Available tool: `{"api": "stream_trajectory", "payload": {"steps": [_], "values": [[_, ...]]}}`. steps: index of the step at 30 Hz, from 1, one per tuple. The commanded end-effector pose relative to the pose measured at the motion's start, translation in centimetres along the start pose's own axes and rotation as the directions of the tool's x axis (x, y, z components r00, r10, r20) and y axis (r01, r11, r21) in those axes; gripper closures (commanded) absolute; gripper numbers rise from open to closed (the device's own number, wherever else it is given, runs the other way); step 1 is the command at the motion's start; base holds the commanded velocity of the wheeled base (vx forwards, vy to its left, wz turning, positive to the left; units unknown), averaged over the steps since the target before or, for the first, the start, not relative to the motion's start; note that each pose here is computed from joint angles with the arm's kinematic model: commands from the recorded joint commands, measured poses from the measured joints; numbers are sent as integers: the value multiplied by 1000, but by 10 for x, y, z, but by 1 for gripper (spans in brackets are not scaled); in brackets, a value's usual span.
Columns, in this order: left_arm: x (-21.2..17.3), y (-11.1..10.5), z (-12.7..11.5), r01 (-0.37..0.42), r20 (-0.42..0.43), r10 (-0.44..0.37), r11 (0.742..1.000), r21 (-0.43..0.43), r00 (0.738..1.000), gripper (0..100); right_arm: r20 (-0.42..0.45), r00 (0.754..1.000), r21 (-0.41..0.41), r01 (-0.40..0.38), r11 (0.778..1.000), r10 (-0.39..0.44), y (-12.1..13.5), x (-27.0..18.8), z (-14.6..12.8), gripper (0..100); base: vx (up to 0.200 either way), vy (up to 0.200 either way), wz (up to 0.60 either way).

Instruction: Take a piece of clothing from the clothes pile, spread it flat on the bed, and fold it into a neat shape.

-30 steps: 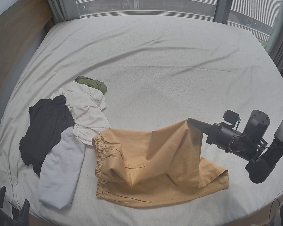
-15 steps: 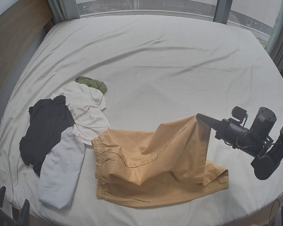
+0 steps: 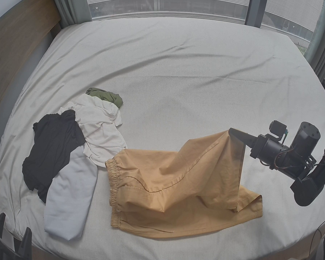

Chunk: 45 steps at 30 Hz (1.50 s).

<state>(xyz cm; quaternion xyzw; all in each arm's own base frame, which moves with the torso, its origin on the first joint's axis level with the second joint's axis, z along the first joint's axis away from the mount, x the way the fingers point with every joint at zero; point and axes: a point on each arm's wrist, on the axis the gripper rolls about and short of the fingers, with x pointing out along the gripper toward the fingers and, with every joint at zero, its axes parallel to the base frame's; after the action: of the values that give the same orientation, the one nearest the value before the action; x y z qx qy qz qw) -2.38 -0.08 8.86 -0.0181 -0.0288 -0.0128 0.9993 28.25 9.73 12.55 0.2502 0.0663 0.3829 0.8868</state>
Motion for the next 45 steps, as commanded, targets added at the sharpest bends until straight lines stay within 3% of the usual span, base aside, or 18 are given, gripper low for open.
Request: {"api": "stream_trajectory", "payload": {"steps": [1,5,9,11,12,16,21,25,30,35,38,42,45], "values": [[-2,-4,111,80,229,-65,995,-57,971,0,-7,1000,1,-9,1000,9,0,0,-1,100,0,0,0],[39,-6,113,227,35,-224,970,-87,974,0,-10,1000,2,-14,1000,14,2,0,-1,100,0,0,0],[84,-21,114,354,-99,-371,923,-153,923,0,-16,1000,6,-8,1000,9,1,-1,-3,100,0,0,0],[97,-26,120,362,-98,-386,911,-199,917,0,-17,1000,7,-8,1000,8,0,-1,-3,100,0,0,0],[123,-35,127,356,-105,-396,894,-273,912,0,-22,1000,9,-7,1000,7,0,0,-5,100,0,0,0],[158,-49,135,386,-103,-427,880,-277,899,0,-27,1000,12,-5,1000,6,0,-1,-6,100,0,0,0],[193,-63,147,468,-81,-508,836,-287,858,0,-33,999,15,0,1000,0,0,-2,-8,100,0,0,0],[198,-65,148,477,-83,-518,830,-288,851,0,-31,1000,14,1,1000,0,-1,-2,-7,100,0,0,0],[207,-68,119,486,-192,-557,815,-317,808,0,-41,999,18,-2,1000,3,2,-2,-10,100,0,0,0],[215,-64,104,466,-253,-556,818,-338,792,0,-50,999,24,9,1000,-8,0,-5,-12,100,0,0,0],[221,-64,94,474,-289,-582,801,-366,760,0,-47,999,22,9,1000,-8,-1,-5,-11,100,0,0,0],[233,-66,70,437,-368,-582,802,-406,726,0,-41,999,19,9,1000,-8,-2,-4,-10,100,0,0,0],[236,-67,65,430,-380,-580,804,-411,721,0,-40,999,18,8,1000,-7,-2,-4,-9,100,0,0,0]]}}
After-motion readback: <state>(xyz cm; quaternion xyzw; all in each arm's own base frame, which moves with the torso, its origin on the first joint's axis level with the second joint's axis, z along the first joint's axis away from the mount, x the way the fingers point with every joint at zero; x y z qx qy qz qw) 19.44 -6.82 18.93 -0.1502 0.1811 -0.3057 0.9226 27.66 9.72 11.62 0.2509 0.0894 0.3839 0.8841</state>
